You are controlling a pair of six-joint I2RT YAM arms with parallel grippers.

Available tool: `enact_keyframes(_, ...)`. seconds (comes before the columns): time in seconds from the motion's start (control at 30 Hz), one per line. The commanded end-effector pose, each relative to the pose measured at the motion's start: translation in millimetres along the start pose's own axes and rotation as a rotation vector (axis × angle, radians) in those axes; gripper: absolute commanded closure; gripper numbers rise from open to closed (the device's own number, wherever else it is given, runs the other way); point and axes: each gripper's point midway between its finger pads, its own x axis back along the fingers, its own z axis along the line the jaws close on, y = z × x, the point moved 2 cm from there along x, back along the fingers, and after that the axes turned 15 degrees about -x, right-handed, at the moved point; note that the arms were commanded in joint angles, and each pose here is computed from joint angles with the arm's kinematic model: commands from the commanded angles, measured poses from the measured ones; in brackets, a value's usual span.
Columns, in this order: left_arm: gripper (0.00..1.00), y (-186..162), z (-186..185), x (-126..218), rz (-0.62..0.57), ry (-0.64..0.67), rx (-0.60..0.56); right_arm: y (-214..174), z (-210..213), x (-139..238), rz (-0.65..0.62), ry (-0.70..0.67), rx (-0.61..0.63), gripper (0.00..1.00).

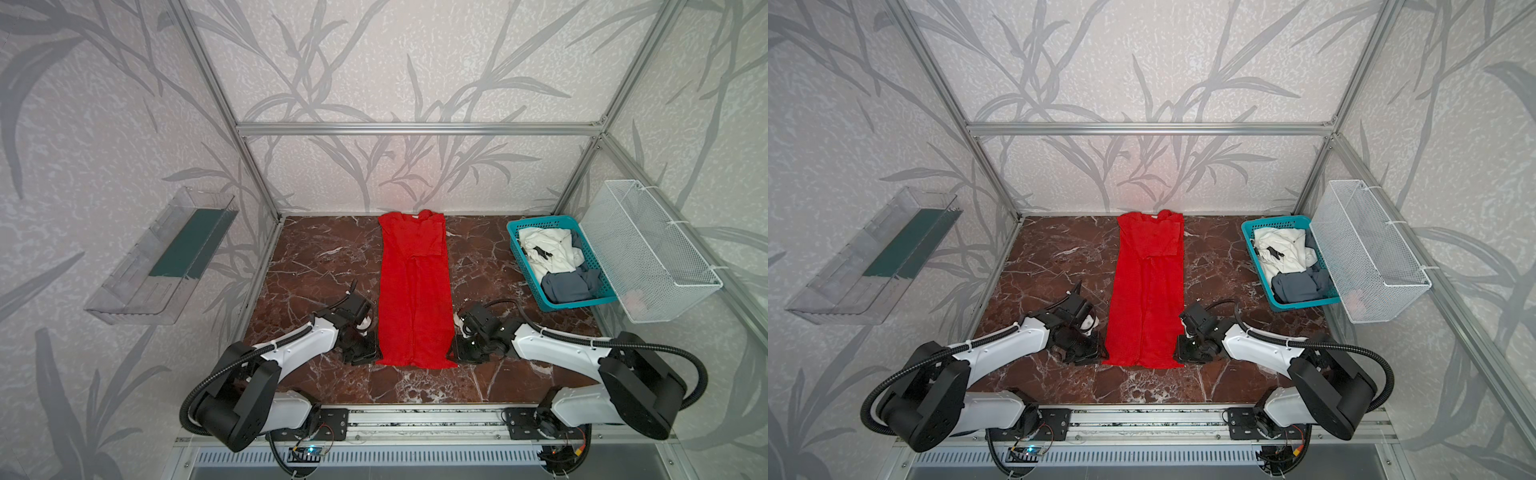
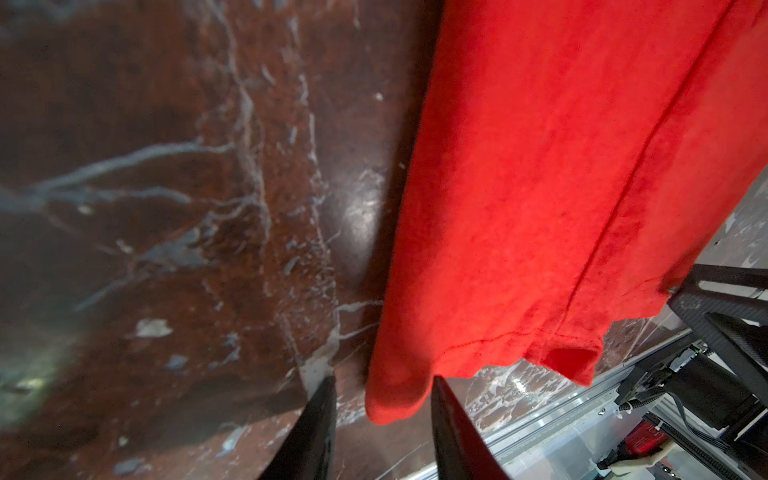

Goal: Fold and stack the t-shirts
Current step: 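Open both grippers and move them to the strip's near end, then grasp the strip's near end with both grippers and fold it away from the robot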

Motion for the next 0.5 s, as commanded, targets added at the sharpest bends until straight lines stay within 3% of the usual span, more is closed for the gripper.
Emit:
enact_keyframes(0.0, 0.62, -5.6, 8.3, -7.9, 0.032, 0.043, 0.000, -18.4, -29.6, -8.3, 0.065, -0.116, -0.038, 0.63)
enact_keyframes(0.3, 0.79, -11.5, 6.9, -10.3, 0.051, 0.045, 0.001, -18.4, -28.8, -5.0, 0.047, -0.124, -0.031, 0.72)
enact_keyframes(0.47, 0.93, -13.4, 5.0, -8.6, 0.051, 0.048, -0.005, -16.2, -23.6, -0.3, 0.031, -0.106, -0.010, 0.86)
